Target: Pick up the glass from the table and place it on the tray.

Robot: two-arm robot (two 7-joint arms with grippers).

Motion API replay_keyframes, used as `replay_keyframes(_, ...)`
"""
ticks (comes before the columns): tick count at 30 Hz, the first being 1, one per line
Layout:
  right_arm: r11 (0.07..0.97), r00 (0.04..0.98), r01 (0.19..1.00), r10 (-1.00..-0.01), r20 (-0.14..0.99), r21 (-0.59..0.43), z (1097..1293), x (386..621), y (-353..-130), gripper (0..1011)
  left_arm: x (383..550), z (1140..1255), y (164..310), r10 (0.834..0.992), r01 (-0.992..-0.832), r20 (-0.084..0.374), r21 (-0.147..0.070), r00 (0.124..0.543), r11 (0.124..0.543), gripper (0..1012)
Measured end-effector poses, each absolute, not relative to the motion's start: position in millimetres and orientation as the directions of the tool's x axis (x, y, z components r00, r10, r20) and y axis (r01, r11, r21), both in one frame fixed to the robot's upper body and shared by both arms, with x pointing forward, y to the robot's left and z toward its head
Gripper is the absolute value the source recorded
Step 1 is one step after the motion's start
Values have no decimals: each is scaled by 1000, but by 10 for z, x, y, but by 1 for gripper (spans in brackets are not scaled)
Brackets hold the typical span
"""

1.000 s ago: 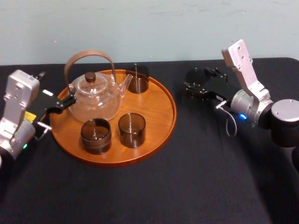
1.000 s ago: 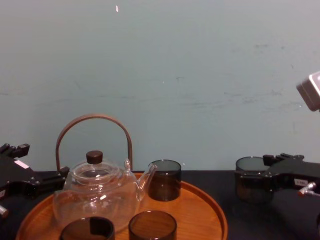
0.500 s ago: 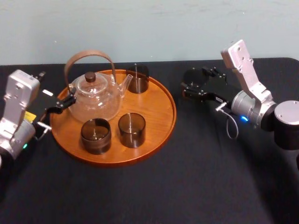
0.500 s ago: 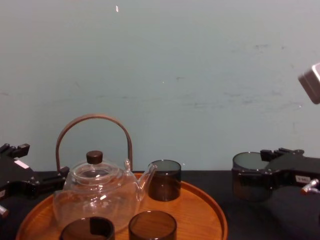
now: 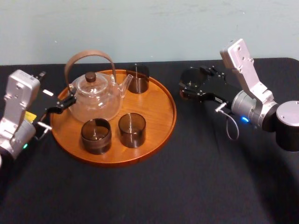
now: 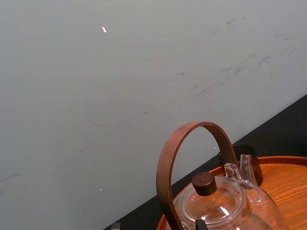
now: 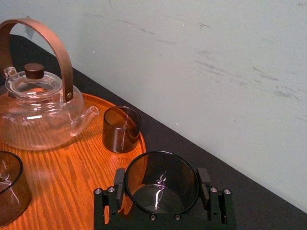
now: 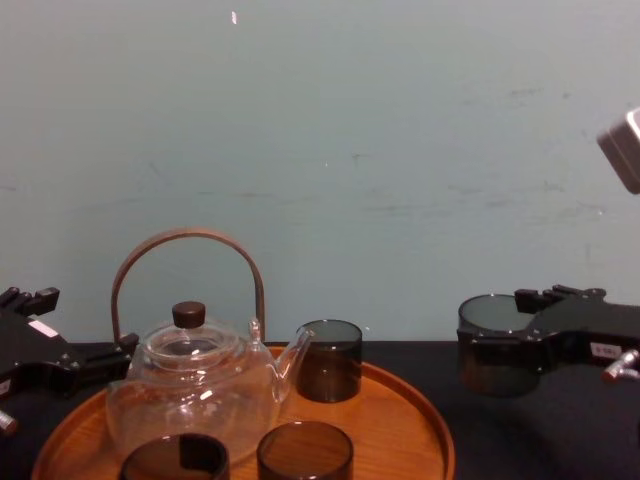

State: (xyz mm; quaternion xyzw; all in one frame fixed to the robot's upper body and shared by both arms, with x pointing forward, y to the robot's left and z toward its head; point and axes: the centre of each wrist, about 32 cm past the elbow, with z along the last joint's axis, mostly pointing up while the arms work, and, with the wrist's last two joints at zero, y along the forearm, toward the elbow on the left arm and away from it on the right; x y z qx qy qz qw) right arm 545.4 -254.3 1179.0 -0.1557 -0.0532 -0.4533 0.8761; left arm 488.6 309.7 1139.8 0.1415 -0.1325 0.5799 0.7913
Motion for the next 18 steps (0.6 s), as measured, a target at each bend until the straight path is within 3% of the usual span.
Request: replay_keyframes(18, 552, 592, 805, -768, 244, -217, 11886, 5435, -2522, 918, 4886, 11398, 3097, 880, -955, 374, 70, 292, 287, 1010)
